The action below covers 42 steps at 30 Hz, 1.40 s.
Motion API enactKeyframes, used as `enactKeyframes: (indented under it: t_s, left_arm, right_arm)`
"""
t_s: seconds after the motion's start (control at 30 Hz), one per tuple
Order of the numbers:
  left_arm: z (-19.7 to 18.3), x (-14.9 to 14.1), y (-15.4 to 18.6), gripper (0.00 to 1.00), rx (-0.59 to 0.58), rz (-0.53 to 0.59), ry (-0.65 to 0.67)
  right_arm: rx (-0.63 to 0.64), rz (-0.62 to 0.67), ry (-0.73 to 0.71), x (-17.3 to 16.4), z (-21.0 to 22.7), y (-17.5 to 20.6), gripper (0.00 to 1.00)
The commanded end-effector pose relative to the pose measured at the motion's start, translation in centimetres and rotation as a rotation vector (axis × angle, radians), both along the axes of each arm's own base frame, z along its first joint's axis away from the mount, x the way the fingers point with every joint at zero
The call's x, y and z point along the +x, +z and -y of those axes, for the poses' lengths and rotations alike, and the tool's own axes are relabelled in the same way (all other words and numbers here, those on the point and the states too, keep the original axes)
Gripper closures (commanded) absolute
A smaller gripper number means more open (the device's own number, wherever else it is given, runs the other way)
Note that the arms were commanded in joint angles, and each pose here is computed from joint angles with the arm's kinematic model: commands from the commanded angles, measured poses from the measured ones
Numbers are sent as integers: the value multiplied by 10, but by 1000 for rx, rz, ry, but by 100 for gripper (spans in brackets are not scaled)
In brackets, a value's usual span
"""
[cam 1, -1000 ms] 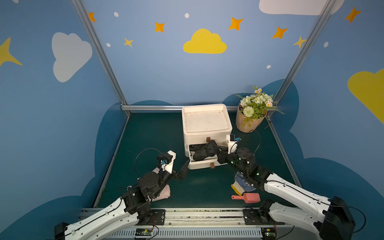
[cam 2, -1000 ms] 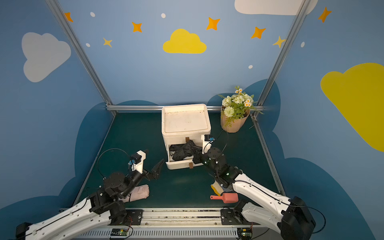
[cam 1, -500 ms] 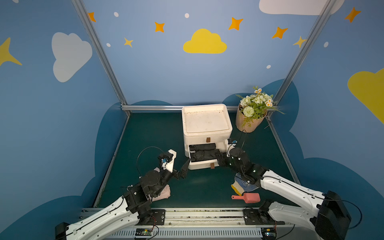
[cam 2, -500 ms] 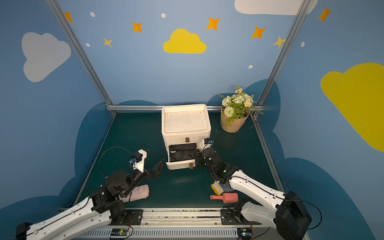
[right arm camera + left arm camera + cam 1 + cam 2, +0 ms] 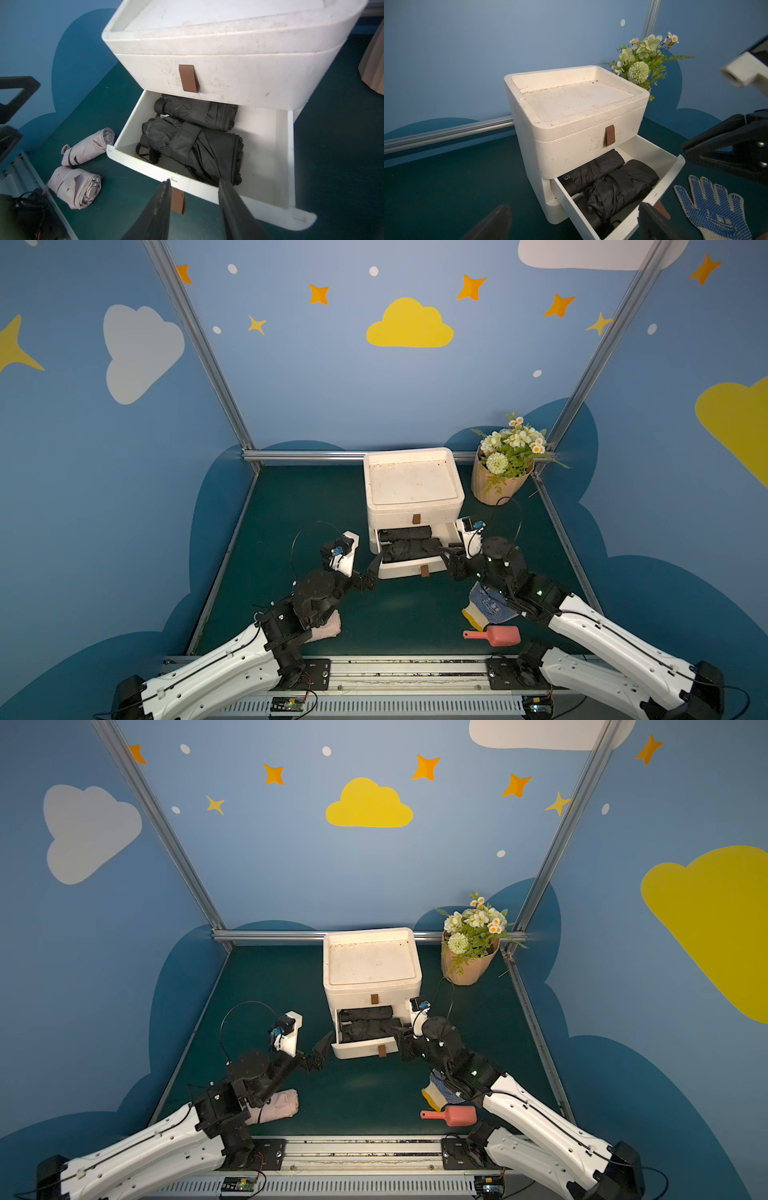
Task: Place the umbrella in the drawer by color
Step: Place the umbrella in the drawer, then close the drawer in the storage box.
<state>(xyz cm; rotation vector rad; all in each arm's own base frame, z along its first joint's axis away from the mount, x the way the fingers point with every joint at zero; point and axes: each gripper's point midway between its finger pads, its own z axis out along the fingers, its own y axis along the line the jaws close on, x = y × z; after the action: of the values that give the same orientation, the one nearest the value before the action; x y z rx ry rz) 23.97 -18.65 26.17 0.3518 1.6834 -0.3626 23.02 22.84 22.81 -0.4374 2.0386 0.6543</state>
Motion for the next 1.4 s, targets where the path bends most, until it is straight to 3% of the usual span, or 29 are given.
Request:
enactKeyframes:
  t_s: [0.0, 0.3, 0.43, 0.63, 0.8, 1.17, 1.37]
  left_arm:
    - [-4, 13, 19, 0, -32, -4, 57]
    - [-19, 67, 33, 0, -86, -117, 195]
    - [-39, 102, 20, 0, -125, -239, 323]
    - [-43, 151, 3, 0, -183, -432, 339]
    - [-33, 176, 4, 3, -212, -438, 315]
    - [-12, 205, -3, 25, -216, -473, 269]
    - [-7, 208, -19, 60, -199, -514, 274]
  right_arm:
    - [6, -13, 99, -18, -7, -7, 58]
    - [15, -123, 157, -49, -7, -57, 59]
    - [31, -150, 154, -53, -9, -71, 60]
    - [14, -166, 153, -53, -11, -82, 60]
    - [19, -160, 148, -51, -12, -85, 60]
    - [-1, -138, 45, -33, -8, -98, 60]
    - [71, -100, -5, -16, -18, -84, 60]
